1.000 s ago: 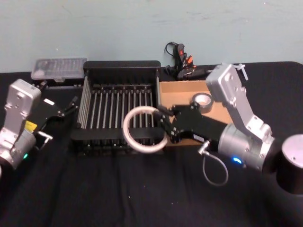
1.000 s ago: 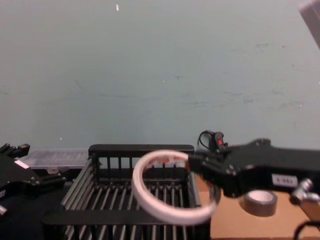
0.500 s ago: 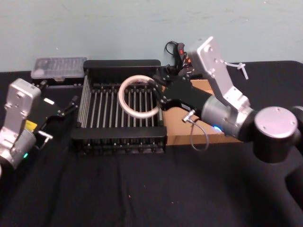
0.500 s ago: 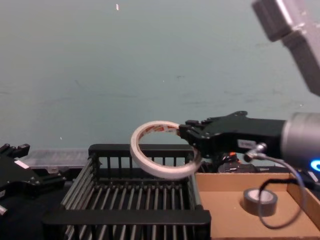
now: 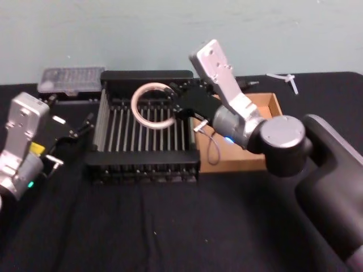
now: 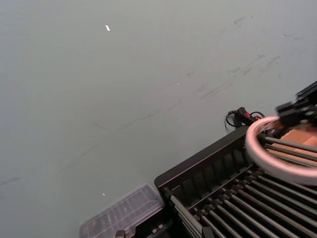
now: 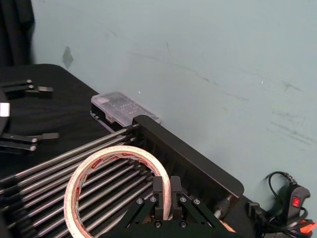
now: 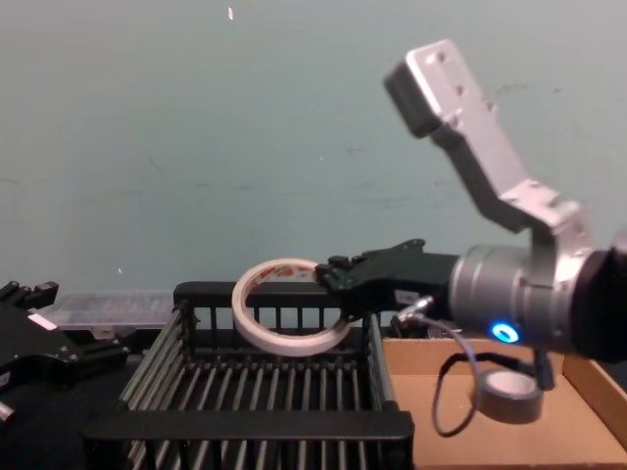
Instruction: Pick up the white tape and place it into the black box , Pick up the silver tape and place it into the brown box.
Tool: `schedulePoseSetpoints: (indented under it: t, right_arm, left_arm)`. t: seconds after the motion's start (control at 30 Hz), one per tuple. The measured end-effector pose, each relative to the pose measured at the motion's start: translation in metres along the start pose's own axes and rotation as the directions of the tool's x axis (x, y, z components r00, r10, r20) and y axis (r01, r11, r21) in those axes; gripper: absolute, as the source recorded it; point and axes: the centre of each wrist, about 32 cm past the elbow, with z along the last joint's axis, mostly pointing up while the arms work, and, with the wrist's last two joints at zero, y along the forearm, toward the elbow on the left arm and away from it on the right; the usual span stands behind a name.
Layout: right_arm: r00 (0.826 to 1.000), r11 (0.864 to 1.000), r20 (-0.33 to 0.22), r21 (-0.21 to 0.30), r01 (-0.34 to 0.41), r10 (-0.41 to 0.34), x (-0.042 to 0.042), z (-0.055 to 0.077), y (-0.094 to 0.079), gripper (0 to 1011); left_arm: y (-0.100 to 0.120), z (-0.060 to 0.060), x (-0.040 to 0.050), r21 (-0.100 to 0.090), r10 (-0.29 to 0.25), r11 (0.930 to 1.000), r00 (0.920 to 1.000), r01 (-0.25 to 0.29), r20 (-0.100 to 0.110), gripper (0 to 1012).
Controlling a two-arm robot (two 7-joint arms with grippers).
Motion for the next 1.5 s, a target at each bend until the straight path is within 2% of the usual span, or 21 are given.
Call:
schedulePoseSetpoints:
  t: [0.2,0.43,0.6,1.0,1.03,1.23,1.4,1.5]
  right_arm:
    - [1.0,1.0,-0.004,-0.019,0.02,-0.02,-0.0043,-0.007,0.018,94]
    - [0.999,0.998,-0.01,-0.043,0.035,-0.035,-0.0079,-0.015,0.031,94]
    - [0.999,0.997,-0.007,-0.058,0.042,-0.042,-0.0097,-0.018,0.035,94]
    - [0.999,0.997,-0.006,-0.058,0.042,-0.042,-0.0094,-0.018,0.035,109]
    - [0.999,0.997,-0.007,-0.057,0.042,-0.042,-0.0094,-0.018,0.035,162]
    - [0.999,0.998,-0.007,-0.056,0.041,-0.041,-0.0095,-0.018,0.035,312]
    - [0.999,0.998,-0.008,-0.056,0.04,-0.041,-0.0095,-0.018,0.035,510]
    - [0.999,0.998,-0.008,-0.056,0.04,-0.041,-0.0094,-0.018,0.035,593]
  left_arm:
    - [0.0,0.0,0.0,0.0,0.0,1.0,1.0,0.0,0.0,1001]
    - [0.0,0.0,0.0,0.0,0.0,1.0,1.0,0.0,0.0,1001]
    - [0.0,0.0,0.0,0.0,0.0,1.0,1.0,0.0,0.0,1001]
    - [0.0,0.0,0.0,0.0,0.0,1.0,1.0,0.0,0.0,1001]
    - [0.0,0.0,0.0,0.0,0.0,1.0,1.0,0.0,0.0,1001]
    - [0.0,0.0,0.0,0.0,0.0,1.0,1.0,0.0,0.0,1001]
    - [0.0,0.0,0.0,0.0,0.0,1.0,1.0,0.0,0.0,1001]
    - [0.0,0.0,0.0,0.0,0.0,1.0,1.0,0.0,0.0,1001]
